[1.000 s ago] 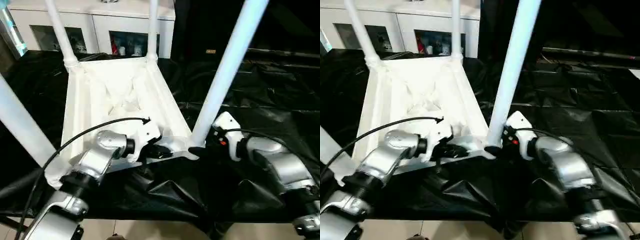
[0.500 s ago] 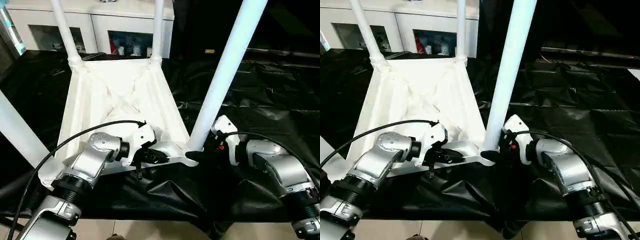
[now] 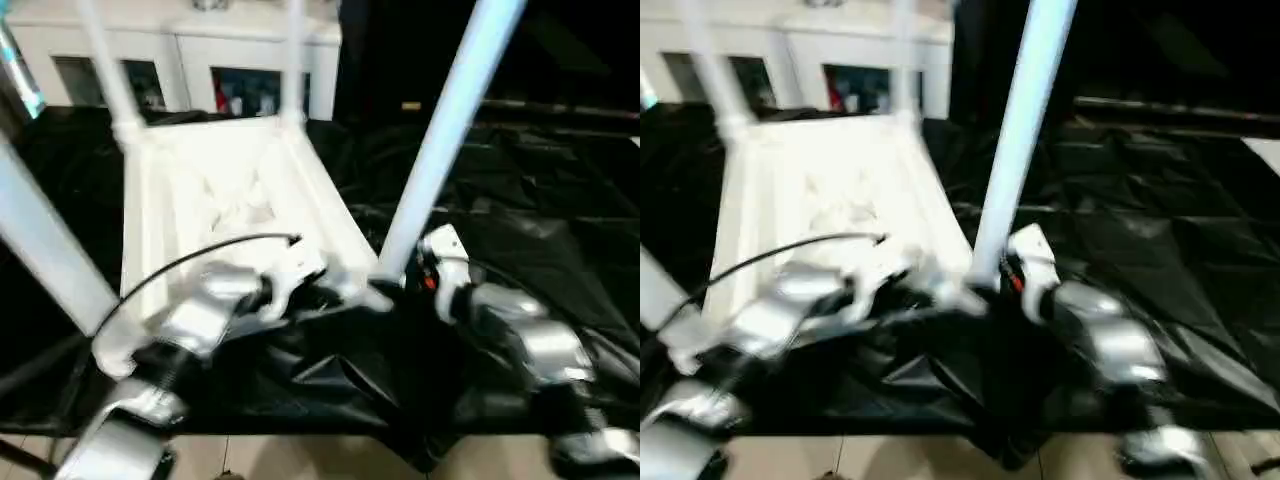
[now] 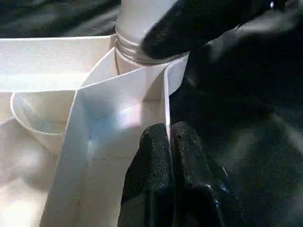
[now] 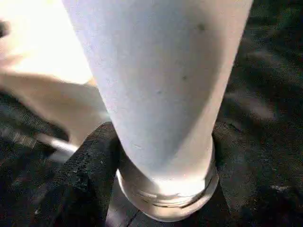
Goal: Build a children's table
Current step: Rotate leg to tighten
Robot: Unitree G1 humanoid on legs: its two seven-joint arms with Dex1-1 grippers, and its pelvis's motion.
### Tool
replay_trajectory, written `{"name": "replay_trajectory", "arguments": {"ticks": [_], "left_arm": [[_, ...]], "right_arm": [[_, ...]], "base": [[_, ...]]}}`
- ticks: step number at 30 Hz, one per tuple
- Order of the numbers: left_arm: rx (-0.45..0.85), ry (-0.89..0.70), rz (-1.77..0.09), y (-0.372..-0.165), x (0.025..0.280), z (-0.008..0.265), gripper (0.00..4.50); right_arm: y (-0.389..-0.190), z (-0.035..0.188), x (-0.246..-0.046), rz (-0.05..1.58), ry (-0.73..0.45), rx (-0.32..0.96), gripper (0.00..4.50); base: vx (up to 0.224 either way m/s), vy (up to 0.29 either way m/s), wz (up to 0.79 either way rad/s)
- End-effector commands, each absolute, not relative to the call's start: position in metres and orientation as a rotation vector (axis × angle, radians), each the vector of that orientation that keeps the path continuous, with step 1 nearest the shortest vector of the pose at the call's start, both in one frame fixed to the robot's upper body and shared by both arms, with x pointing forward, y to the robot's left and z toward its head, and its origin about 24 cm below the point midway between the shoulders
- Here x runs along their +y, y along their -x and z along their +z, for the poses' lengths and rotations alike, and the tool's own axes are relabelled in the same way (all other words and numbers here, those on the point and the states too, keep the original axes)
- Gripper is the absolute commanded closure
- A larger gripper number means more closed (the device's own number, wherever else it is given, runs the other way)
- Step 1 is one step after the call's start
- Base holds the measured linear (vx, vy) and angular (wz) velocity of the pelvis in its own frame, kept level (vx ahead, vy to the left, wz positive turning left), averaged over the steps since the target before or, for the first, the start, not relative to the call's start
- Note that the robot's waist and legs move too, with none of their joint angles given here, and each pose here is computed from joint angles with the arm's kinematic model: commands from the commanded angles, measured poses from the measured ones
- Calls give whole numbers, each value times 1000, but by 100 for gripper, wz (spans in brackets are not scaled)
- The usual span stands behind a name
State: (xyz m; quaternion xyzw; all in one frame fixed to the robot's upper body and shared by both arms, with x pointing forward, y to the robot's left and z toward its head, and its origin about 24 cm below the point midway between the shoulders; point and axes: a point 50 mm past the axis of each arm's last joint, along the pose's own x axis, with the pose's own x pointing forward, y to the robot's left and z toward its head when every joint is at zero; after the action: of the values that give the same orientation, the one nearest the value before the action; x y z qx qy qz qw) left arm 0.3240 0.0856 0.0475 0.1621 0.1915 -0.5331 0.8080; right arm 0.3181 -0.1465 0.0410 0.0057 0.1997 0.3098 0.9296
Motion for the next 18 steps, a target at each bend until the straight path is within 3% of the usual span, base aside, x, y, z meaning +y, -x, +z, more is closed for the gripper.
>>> {"name": "replay_trajectory", "arguments": {"ticks": [1, 5, 8, 11, 14, 18], "left_arm": [[426, -330, -1044, -331, 74, 46, 450], [425, -317, -963, -337, 45, 46, 450], [412, -325, -985, -335, 27, 47, 450], [401, -335, -1010, -333, 23, 47, 450], [399, -347, -1018, -333, 27, 46, 450], [407, -353, -1053, -334, 41, 45, 450]], "right_arm": [[-322, 26, -138, 488, -56, 477, 181], [-335, 16, -117, 247, -174, 538, 182], [-340, 23, -96, 280, -161, 505, 182], [-342, 31, -85, 339, -137, 452, 113], [-344, 33, -86, 355, -119, 435, 91], [-346, 40, -100, 392, -59, 391, 56]], "base": [[0, 0, 0], [0, 0, 0], [0, 0, 0], [0, 0, 0], [0, 0, 0], [0, 0, 0]]}}
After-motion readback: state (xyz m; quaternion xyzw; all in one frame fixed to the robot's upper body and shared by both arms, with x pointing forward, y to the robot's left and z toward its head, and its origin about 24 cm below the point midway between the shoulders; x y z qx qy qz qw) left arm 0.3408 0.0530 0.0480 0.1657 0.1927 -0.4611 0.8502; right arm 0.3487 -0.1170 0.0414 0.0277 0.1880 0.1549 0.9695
